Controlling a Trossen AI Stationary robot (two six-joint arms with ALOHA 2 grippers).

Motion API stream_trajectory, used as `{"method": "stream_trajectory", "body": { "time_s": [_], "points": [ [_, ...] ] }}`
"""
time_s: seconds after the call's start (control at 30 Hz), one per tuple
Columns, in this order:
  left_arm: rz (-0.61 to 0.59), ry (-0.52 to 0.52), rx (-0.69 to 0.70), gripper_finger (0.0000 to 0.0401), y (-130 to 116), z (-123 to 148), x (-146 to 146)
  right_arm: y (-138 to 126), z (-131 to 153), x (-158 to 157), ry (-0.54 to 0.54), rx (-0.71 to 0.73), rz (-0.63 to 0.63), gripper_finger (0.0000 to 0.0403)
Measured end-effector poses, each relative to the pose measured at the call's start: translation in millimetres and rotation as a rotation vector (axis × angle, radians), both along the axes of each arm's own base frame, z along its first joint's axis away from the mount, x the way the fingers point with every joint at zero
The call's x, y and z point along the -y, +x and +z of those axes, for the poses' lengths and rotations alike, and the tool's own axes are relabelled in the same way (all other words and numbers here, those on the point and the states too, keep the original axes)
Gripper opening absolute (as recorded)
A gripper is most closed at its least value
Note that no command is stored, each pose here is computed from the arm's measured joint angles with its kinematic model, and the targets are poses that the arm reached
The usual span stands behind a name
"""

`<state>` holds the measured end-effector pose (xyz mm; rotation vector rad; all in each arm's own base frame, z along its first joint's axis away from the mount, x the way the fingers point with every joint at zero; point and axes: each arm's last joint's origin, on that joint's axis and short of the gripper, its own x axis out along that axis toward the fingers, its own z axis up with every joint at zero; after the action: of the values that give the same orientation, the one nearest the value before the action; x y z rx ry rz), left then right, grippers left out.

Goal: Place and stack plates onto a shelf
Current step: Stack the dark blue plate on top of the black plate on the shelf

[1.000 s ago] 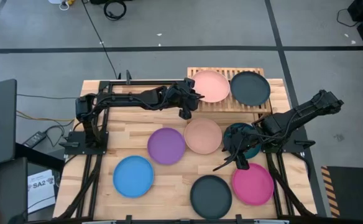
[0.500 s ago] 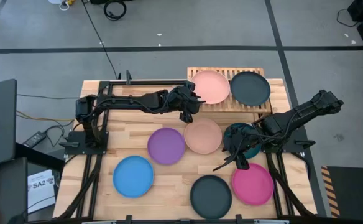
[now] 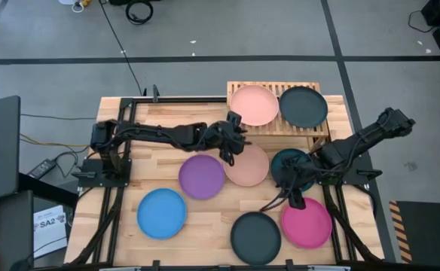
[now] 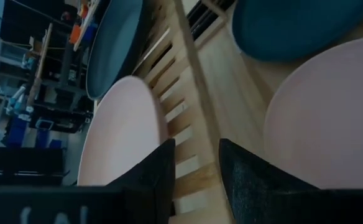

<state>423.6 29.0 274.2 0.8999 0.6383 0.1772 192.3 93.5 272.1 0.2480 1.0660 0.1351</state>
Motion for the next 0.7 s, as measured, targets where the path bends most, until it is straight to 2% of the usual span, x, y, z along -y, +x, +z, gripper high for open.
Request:
{"method": "stream_trajectory", "body": {
  "time_s": [0.4, 0.7],
  "points": [
    [-0.064, 0.038, 0.000, 0.0130, -0.6, 0.4, 55.5, -22.7, -7.8, -18.5, -0.065, -0.065, -0.207, 0.0193],
    [-0.075, -0.009, 0.018, 0.0130, -2.1, 0.0, 70.6, -37.4, -57.8, -19.8, -0.089, -0.144, -0.256, 0.0193]
  ]
}}
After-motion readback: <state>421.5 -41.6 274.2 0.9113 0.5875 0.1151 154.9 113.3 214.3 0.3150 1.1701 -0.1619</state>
